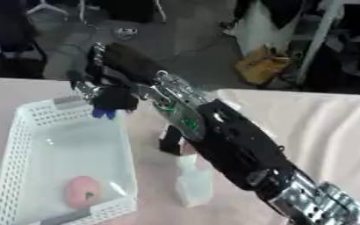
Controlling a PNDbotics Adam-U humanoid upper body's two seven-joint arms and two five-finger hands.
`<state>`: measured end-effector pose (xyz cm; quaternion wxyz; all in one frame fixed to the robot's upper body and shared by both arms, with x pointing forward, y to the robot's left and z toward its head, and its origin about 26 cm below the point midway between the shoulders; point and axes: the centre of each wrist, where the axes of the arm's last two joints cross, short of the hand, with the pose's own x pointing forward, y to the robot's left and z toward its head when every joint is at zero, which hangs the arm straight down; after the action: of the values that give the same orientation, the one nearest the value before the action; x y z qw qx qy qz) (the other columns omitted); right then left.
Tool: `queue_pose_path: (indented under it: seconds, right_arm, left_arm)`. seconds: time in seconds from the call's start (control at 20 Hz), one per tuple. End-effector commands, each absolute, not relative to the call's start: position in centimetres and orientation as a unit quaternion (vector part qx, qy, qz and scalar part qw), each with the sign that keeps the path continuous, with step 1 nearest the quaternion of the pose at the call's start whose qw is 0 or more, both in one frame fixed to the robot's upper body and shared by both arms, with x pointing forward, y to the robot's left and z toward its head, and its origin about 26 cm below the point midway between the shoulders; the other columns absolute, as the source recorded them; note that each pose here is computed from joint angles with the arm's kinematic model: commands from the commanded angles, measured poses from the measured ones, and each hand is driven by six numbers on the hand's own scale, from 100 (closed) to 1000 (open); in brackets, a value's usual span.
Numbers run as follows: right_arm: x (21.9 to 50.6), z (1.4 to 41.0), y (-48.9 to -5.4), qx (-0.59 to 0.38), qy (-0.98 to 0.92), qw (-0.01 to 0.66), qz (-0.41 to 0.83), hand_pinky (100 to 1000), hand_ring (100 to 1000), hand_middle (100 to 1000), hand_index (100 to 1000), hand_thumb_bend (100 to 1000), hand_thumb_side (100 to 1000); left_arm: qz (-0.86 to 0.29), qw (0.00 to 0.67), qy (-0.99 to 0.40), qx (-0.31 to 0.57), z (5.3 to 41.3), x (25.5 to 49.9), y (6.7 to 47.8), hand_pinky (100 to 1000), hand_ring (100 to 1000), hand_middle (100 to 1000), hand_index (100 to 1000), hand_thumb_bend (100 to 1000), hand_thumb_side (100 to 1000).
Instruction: Pick up objects on the table and place them in the box.
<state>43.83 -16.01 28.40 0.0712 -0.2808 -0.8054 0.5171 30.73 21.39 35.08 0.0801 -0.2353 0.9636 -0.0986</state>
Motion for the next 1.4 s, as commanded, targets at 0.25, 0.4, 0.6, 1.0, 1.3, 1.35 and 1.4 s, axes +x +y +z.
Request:
queue_pose_path:
  seconds: [0.25,0.4,0.6,1.0,1.3,1.35,1.4]
  right_arm:
    - [43.7,28.9,-13.6,-0.264,-0.823,0.037,0.502,100,100,100,100,100,899]
    - [43.5,28.6,-12.8,-0.252,-0.832,0.035,0.492,100,100,100,100,100,897]
    - [43.0,28.3,-11.9,-0.243,-0.846,0.035,0.473,100,100,100,100,100,925]
    - [41.5,28.6,-10.6,-0.200,-0.811,0.025,0.549,904,875,893,913,252,1000]
    - [40.4,29.6,-10.7,-0.201,-0.804,0.012,0.560,965,918,958,952,309,1000]
    - [40.4,29.6,-10.7,-0.201,-0.800,0.012,0.564,975,929,972,958,303,1000]
    - [40.3,29.5,-10.7,-0.202,-0.797,0.012,0.570,976,930,975,959,303,1000]
  left_arm:
    - [-0.103,0.113,0.962,-0.226,36.1,30.2,21.1,852,988,919,961,100,957]
    - [-0.103,0.118,0.962,-0.222,36.3,30.1,21.0,852,988,918,961,100,955]
    - [-0.104,0.123,0.962,-0.219,36.4,30.1,20.9,852,988,919,961,100,954]
    - [-0.104,0.125,0.961,-0.223,36.4,30.1,21.1,852,989,919,961,100,955]
    - [-0.105,0.125,0.961,-0.223,36.4,30.1,21.1,851,988,919,960,100,954]
    - [-0.105,0.125,0.961,-0.223,36.4,30.1,21.1,851,988,918,960,100,955]
    - [-0.105,0.125,0.961,-0.224,36.4,30.1,21.1,851,988,918,960,100,955]
